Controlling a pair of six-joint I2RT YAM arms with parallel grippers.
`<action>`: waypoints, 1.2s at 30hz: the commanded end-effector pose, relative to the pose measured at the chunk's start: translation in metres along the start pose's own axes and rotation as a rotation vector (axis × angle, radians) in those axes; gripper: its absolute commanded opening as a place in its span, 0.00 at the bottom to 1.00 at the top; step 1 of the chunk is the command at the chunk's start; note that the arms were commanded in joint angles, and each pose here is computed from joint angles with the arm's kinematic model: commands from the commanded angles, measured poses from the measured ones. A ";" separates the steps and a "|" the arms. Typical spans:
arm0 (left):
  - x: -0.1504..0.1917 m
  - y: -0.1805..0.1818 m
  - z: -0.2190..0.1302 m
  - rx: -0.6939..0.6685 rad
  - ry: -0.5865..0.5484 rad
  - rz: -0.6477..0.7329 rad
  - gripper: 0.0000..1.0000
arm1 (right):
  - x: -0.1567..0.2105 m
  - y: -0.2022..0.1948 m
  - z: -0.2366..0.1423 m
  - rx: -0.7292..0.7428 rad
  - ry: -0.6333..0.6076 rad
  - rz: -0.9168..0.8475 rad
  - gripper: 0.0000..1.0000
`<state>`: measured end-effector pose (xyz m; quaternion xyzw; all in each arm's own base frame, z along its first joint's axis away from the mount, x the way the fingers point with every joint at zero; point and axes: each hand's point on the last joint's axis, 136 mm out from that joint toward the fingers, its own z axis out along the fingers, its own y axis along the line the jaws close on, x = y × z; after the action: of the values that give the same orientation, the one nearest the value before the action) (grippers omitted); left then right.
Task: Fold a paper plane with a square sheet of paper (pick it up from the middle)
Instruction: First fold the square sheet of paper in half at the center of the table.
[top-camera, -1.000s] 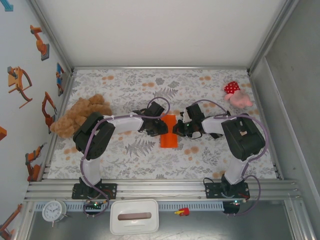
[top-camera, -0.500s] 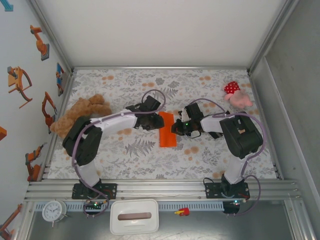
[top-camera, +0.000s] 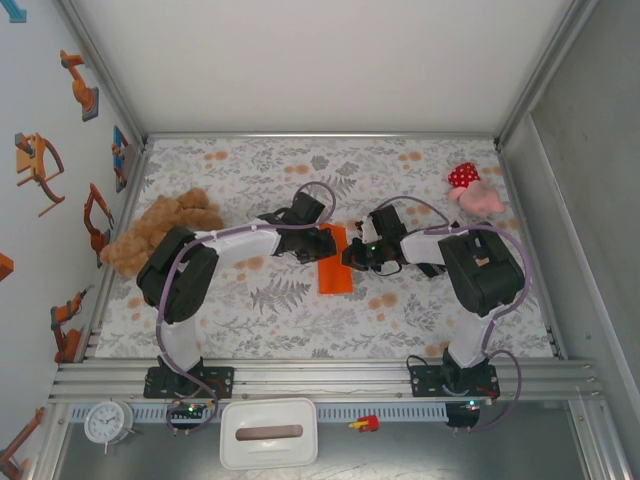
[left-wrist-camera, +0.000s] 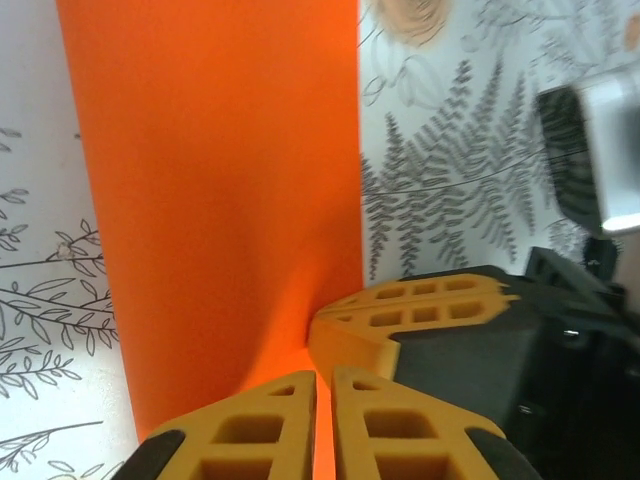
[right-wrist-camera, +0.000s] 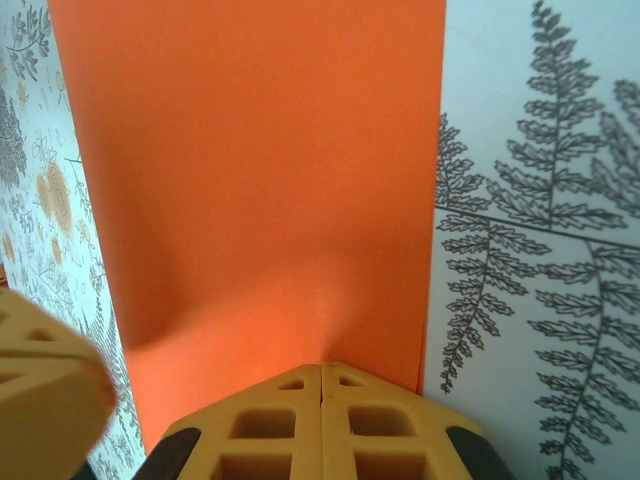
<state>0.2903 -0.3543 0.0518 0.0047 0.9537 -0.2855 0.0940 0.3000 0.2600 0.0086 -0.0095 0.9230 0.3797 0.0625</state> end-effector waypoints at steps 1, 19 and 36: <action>0.004 -0.009 0.005 0.031 0.044 -0.023 0.12 | 0.063 -0.099 0.011 0.351 0.154 0.149 0.00; 0.022 0.019 0.029 -0.027 0.138 0.007 0.12 | 0.074 -0.112 0.010 0.404 0.188 0.169 0.00; 0.029 0.084 -0.005 -0.052 0.160 -0.006 0.13 | 0.085 -0.129 -0.001 0.452 0.235 0.188 0.00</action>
<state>0.2794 -0.3125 0.0129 0.0240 0.9536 -0.2983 0.0330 0.3001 0.2588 0.0046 -0.0204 0.9230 0.3805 0.0538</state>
